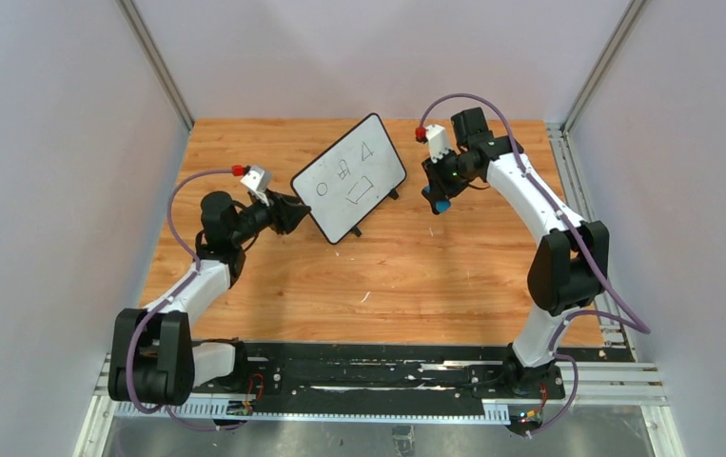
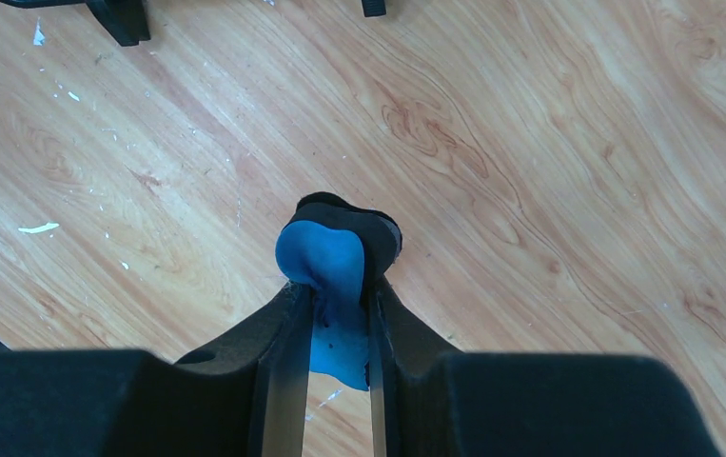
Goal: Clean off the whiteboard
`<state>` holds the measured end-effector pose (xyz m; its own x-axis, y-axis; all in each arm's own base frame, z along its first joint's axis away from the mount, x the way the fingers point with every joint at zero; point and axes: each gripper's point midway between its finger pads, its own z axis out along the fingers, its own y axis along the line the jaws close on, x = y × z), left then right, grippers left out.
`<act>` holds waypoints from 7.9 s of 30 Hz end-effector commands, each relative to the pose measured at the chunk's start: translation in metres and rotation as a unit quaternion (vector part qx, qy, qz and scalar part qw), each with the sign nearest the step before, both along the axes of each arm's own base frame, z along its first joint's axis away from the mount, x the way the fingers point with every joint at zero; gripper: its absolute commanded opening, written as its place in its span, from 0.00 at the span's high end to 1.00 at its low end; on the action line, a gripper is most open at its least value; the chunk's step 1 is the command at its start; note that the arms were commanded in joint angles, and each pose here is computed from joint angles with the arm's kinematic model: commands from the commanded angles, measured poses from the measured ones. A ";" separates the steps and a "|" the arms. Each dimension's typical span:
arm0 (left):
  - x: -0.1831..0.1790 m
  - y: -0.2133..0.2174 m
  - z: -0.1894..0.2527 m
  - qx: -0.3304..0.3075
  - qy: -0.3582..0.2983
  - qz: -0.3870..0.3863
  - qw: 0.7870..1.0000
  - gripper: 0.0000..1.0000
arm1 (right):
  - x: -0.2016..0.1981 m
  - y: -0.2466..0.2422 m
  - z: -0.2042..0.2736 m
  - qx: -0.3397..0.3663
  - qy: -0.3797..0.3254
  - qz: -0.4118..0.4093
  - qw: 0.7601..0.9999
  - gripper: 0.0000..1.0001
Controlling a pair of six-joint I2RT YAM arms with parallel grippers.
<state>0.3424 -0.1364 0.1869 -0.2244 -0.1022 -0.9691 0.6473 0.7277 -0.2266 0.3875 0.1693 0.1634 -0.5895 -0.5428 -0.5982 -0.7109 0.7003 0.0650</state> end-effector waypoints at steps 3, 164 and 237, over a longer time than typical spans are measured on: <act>0.015 0.005 0.014 -0.070 0.007 -0.004 0.998 0.55 | 0.009 0.010 0.001 0.005 0.003 -0.005 1.000 0.99; 0.061 0.024 -0.037 -0.046 0.063 0.053 0.996 1.00 | 0.154 0.157 0.027 0.172 -0.191 0.093 0.962 0.99; 0.057 0.025 -0.038 -0.029 0.065 0.052 0.996 1.00 | 0.194 0.126 0.013 0.128 -0.234 0.072 0.961 0.99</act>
<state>0.3978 -0.1219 0.1624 -0.3493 -0.2637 -0.8992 0.5441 0.7242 -0.4237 0.5571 0.3082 0.1798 -0.1896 -0.3853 -0.9031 -0.8268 0.5588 -0.0648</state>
